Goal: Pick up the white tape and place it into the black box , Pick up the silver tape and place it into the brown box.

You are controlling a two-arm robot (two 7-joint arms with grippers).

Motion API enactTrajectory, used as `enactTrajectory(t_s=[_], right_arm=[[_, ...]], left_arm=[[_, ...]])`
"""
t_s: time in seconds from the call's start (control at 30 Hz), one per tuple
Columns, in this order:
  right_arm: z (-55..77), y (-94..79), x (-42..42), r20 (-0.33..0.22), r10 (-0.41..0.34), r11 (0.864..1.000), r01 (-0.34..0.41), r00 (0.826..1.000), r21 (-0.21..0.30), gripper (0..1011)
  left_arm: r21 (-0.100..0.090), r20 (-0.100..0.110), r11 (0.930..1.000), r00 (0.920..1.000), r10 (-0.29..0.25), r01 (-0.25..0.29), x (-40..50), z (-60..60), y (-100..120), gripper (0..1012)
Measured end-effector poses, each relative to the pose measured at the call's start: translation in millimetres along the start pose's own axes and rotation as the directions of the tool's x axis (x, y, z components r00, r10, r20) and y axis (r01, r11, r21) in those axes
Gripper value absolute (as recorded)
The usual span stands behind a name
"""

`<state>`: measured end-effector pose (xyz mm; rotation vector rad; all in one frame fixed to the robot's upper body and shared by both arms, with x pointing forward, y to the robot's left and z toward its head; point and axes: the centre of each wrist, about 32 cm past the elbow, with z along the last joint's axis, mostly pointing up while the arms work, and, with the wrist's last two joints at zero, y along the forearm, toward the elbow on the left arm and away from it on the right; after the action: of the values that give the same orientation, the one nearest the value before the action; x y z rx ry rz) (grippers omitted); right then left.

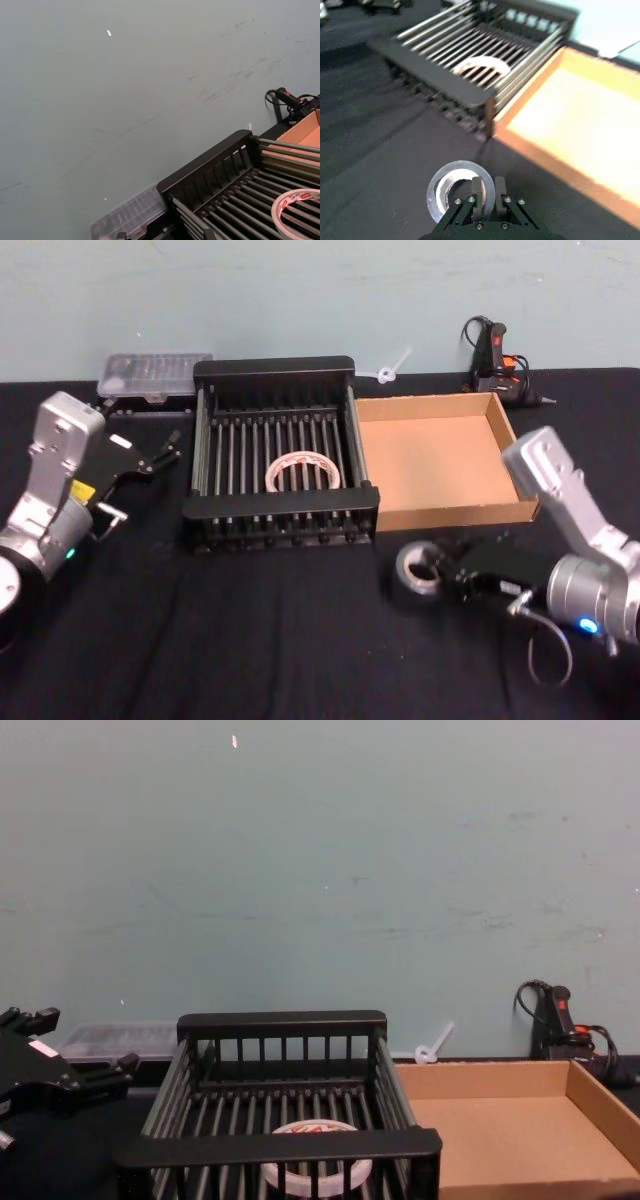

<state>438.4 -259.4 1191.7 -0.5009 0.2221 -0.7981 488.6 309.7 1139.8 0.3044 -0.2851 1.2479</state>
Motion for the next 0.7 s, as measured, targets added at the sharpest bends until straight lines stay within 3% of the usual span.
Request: enactTrajectory(t_s=[0.33,0.7], right_arm=[[19.0,1.1,20.4,0.013,-0.134,0.988,0.133,0.991,0.081,158],[32.4,15.3,46.2,-0.021,-0.243,0.964,0.244,0.970,0.110,159]], left_arm=[[0.000,0.000,1.0000,1.0000,0.000,0.000,0.0,0.0,0.0,1001],[0.000,0.000,1.0000,1.0000,0.000,0.000,0.0,0.0,0.0,1001]])
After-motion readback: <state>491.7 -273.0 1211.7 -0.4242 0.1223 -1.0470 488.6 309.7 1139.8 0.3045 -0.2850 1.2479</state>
